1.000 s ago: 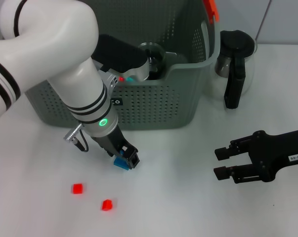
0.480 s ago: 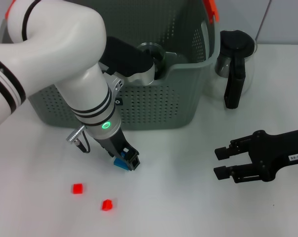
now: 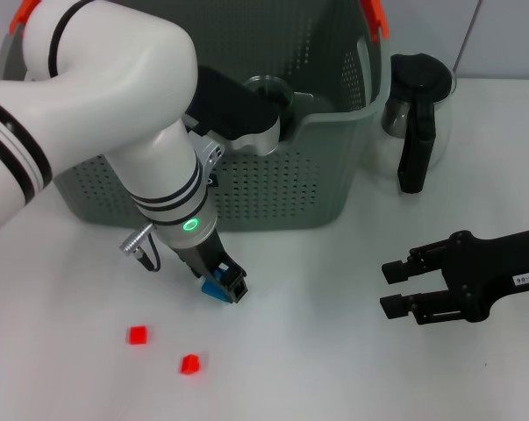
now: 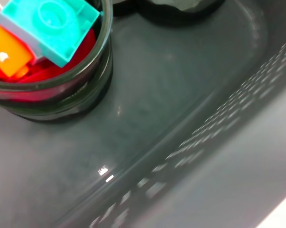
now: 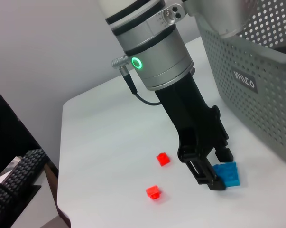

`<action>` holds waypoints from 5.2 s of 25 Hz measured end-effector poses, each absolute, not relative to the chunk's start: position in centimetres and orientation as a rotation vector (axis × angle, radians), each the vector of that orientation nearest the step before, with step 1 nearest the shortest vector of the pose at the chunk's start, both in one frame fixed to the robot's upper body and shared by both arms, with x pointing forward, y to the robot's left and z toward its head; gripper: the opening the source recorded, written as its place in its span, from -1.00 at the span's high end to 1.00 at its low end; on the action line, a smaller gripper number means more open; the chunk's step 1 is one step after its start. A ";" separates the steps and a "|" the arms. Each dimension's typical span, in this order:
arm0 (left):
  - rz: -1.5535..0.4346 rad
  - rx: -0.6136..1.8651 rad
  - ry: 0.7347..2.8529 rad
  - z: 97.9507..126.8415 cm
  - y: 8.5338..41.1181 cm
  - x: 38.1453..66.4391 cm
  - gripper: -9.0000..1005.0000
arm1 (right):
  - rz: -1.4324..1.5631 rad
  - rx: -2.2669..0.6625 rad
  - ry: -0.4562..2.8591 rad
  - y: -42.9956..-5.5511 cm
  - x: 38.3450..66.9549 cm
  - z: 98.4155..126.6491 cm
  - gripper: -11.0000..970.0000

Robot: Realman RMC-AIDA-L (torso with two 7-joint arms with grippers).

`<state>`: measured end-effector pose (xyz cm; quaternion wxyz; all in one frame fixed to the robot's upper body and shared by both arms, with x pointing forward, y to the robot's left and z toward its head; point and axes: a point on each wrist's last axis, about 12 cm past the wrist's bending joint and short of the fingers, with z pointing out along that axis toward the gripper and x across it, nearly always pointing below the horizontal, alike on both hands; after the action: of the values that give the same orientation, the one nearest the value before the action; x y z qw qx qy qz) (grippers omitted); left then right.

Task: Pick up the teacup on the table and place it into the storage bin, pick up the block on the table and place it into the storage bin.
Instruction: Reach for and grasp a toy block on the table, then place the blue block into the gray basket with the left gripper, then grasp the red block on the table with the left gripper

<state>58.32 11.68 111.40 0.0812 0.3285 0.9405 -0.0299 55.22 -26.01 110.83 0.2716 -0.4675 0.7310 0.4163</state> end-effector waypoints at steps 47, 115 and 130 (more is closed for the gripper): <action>-0.064 1.004 2.797 111.9 11.5 58.3 0.18 | 1.123 -1.255 1.972 -26.1 55.1 110.7 -0.17; -0.553 0.673 2.138 124.2 23.6 62.7 -0.48 | 1.150 -1.237 1.939 -25.7 55.4 111.4 -0.17; -0.802 1.062 2.074 120.4 28.1 51.6 -0.51 | 1.134 -1.243 1.940 -25.7 55.6 111.4 -0.17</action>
<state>51.58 28.06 120.44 0.3323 0.4064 0.7938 -0.3070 55.56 -25.70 111.43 0.2828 -0.4643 0.7245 0.4237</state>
